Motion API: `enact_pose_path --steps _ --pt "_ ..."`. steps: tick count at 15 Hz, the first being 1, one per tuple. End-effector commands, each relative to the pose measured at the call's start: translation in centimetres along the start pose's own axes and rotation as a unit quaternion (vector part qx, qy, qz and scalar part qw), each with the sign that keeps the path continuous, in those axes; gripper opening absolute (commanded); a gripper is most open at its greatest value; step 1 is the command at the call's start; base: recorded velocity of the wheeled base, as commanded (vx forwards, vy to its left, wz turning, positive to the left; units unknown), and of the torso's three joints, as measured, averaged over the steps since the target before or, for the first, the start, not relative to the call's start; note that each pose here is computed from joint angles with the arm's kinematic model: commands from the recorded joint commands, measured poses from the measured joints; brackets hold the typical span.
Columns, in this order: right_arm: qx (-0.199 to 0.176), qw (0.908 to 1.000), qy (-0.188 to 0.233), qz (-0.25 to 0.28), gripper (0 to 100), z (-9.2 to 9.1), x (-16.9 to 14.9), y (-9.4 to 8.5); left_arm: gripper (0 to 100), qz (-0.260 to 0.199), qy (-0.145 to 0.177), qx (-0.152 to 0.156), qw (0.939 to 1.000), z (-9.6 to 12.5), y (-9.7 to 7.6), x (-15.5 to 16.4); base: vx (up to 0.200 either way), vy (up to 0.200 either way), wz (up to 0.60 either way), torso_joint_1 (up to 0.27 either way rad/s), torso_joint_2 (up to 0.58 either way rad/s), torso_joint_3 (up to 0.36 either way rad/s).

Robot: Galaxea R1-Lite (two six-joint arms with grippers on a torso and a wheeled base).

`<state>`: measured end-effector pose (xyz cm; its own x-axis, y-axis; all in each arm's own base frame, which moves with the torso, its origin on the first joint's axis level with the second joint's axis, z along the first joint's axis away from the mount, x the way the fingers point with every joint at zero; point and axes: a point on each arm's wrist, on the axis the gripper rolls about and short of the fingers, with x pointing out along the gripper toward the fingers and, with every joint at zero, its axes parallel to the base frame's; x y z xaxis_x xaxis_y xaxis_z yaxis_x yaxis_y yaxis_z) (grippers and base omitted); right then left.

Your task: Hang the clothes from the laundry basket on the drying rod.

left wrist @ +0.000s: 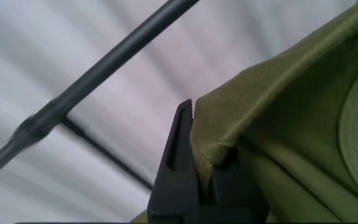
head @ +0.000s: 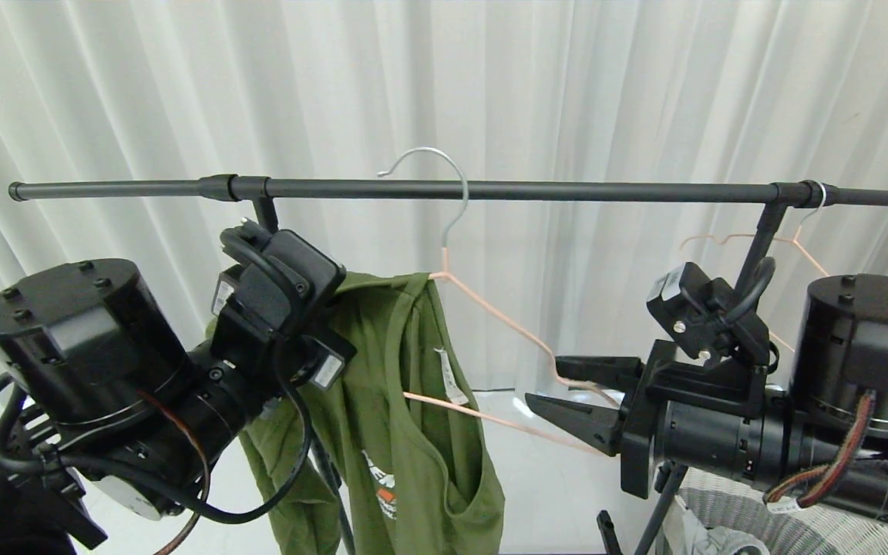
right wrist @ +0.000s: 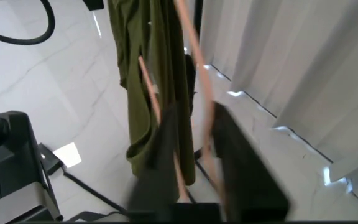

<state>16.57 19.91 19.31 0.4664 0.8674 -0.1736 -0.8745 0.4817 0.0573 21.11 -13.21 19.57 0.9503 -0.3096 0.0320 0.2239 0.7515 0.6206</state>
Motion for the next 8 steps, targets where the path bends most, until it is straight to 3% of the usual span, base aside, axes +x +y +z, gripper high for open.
enact_pose_path --steps 1,4,6,8 --pt "0.003 0.9998 -0.004 -0.018 100 0.1 -0.1 -0.9 0 0.033 0.031 0.000 0.9990 -0.5 0.4 0.3 0.000 0.000 0.00 0.000 0.00 0.000" --pt "0.007 0.9985 -0.006 -0.054 100 0.2 -0.3 -2.0 0 0.106 0.076 -0.011 0.9914 -0.4 1.0 0.7 0.000 0.000 0.00 0.000 0.00 0.000" --pt "0.009 0.9960 0.001 -0.089 100 -0.1 0.3 -2.4 0 0.138 0.079 -0.032 0.9868 0.3 1.5 1.4 0.000 0.000 0.00 0.000 0.00 0.000" --pt "0.014 0.9944 0.010 -0.105 100 -0.4 1.4 -2.6 0 0.164 0.072 -0.072 0.9812 1.3 1.7 2.1 0.000 0.000 0.00 0.000 0.00 0.000"
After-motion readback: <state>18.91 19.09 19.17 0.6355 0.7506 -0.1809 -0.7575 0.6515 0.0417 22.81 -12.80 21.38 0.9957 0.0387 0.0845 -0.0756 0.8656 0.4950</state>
